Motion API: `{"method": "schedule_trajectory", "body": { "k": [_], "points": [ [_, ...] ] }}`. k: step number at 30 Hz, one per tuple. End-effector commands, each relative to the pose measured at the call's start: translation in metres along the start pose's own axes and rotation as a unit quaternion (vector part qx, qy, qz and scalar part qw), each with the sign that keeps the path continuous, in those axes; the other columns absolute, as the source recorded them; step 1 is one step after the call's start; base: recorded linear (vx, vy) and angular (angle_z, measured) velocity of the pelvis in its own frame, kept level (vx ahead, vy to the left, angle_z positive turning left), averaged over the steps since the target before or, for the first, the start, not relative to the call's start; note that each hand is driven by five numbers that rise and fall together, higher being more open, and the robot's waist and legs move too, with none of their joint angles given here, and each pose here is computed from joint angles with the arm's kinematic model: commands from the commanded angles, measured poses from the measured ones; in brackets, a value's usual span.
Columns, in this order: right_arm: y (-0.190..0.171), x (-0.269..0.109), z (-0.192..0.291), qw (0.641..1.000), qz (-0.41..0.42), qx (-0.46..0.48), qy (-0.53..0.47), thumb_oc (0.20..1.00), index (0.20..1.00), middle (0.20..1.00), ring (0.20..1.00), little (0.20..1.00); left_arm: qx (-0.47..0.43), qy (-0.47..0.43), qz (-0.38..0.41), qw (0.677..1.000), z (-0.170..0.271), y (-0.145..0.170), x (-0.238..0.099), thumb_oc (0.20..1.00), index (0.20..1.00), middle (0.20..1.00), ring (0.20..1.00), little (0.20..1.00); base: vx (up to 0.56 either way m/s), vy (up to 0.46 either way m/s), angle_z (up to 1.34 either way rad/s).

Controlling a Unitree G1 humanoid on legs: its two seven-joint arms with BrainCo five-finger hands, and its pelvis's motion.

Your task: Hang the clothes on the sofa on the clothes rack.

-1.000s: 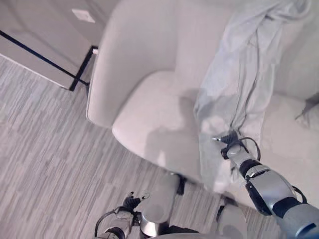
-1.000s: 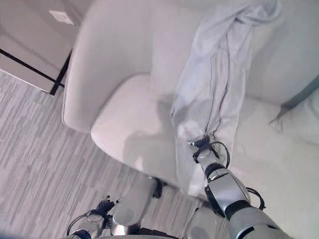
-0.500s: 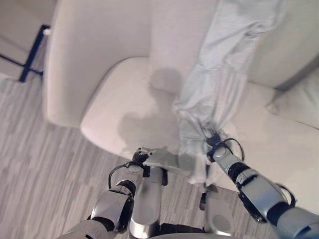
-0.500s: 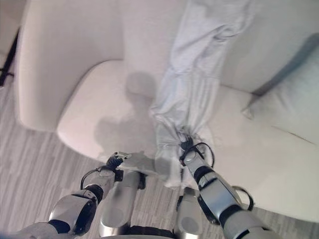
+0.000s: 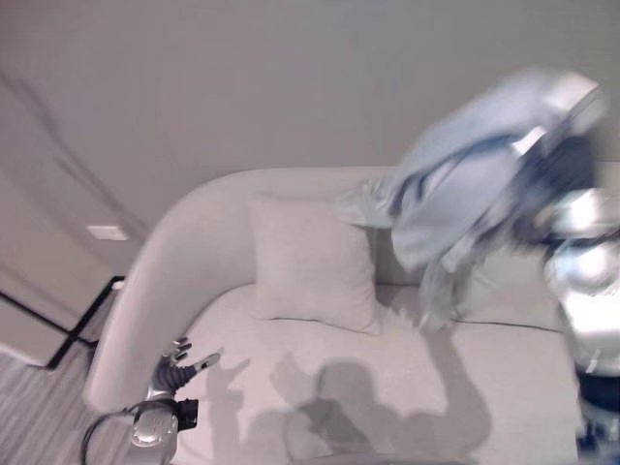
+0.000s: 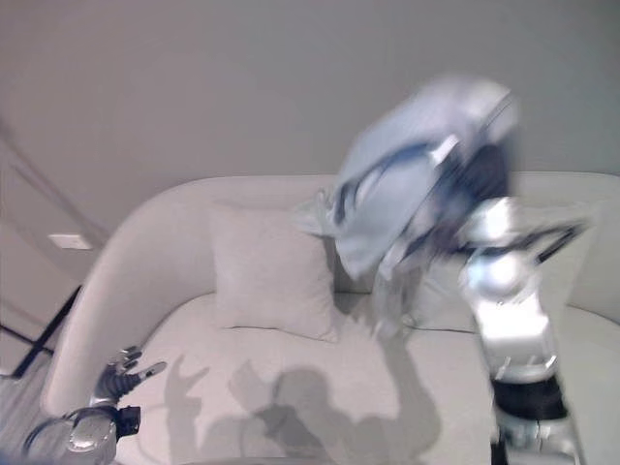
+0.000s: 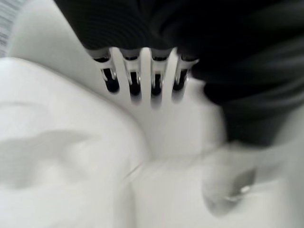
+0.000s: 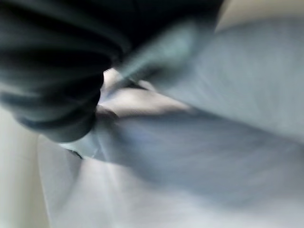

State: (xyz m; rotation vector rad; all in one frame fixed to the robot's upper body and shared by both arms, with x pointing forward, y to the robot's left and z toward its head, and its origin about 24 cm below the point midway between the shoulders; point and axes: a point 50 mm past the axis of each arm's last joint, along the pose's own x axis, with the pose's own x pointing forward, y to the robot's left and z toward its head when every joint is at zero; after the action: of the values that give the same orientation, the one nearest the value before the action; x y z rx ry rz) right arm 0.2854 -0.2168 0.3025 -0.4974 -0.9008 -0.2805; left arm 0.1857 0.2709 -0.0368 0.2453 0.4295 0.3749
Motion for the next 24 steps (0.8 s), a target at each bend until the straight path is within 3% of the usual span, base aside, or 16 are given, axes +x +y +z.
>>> {"method": "schedule_trajectory", "body": {
  "k": [1,3,7,11,12,15,17,18,21,22,24],
  "points": [
    [0.008,0.048,-0.004,1.0,-0.024,-0.016,0.003,0.2,0.2,0.2,0.2,0.2,0.077,-0.097,0.043,0.991,0.044,-0.006,0.042,1.0,1.0,1.0,1.0,1.0,-0.07,-0.064,0.24],
    [0.006,0.091,0.031,0.998,-0.029,-0.029,-0.043,0.2,0.2,0.2,0.2,0.2,0.123,-0.145,0.057,0.98,0.073,-0.005,0.053,1.0,1.0,1.0,1.0,1.0,-0.09,-0.023,0.07],
    [0.015,0.107,0.058,0.997,-0.022,-0.011,-0.075,0.2,0.2,0.2,0.2,0.2,0.156,-0.183,0.038,0.97,0.089,-0.024,0.051,1.0,1.0,1.0,1.0,1.0,-0.05,-0.028,-0.29],
    [0.044,0.1,0.087,0.991,0.026,0.041,-0.125,0.2,0.2,0.2,0.2,0.2,0.156,-0.222,-0.094,0.958,0.111,-0.1,0.045,1.0,1.0,1.0,1.0,1.0,-0.03,-0.002,-0.02],
    [0.053,0.095,0.091,0.989,0.041,0.054,-0.134,0.2,0.2,0.2,0.2,0.2,0.141,-0.254,-0.135,0.947,0.131,-0.127,0.038,1.0,1.0,1.0,1.0,1.0,-0.01,0.012,0.04],
    [0.069,0.086,0.094,0.985,0.07,0.082,-0.137,0.2,0.2,0.2,0.2,0.2,0.135,-0.317,-0.193,0.919,0.169,-0.161,0.022,1.0,1.0,1.0,1.0,1.0,0.0,0.002,-0.03],
    [0.085,0.075,0.097,0.978,0.103,0.115,-0.139,0.2,0.2,0.2,0.2,0.2,0.12,-0.382,-0.246,0.883,0.209,-0.191,0.0,1.0,1.0,1.0,1.0,1.0,-0.01,-0.004,-0.04],
    [0.102,0.066,0.1,0.971,0.138,0.137,-0.139,0.2,0.2,0.2,0.2,0.2,0.122,-0.436,-0.282,0.846,0.24,-0.212,-0.022,1.0,1.0,1.0,1.0,1.0,-0.01,-0.012,-0.05],
    [0.115,0.057,0.112,0.959,0.167,0.168,-0.154,0.2,0.2,0.2,0.2,0.2,0.129,-0.469,-0.304,0.819,0.262,-0.228,-0.038,1.0,1.0,1.0,1.0,1.0,-0.01,-0.007,-0.04],
    [0.121,0.05,0.119,0.953,0.179,0.182,-0.164,0.2,0.2,0.2,0.2,0.2,0.122,-0.477,-0.321,0.809,0.27,-0.236,-0.048,0.2,0.2,0.2,0.2,0.2,-0.01,0.007,-0.04],
    [0.119,0.049,0.121,0.952,0.178,0.177,-0.173,0.2,0.2,0.2,0.2,0.2,0.104,-0.459,-0.33,0.818,0.266,-0.239,-0.048,0.2,0.2,0.2,0.2,0.2,0.0,0.0,0.0]
  ]
}}
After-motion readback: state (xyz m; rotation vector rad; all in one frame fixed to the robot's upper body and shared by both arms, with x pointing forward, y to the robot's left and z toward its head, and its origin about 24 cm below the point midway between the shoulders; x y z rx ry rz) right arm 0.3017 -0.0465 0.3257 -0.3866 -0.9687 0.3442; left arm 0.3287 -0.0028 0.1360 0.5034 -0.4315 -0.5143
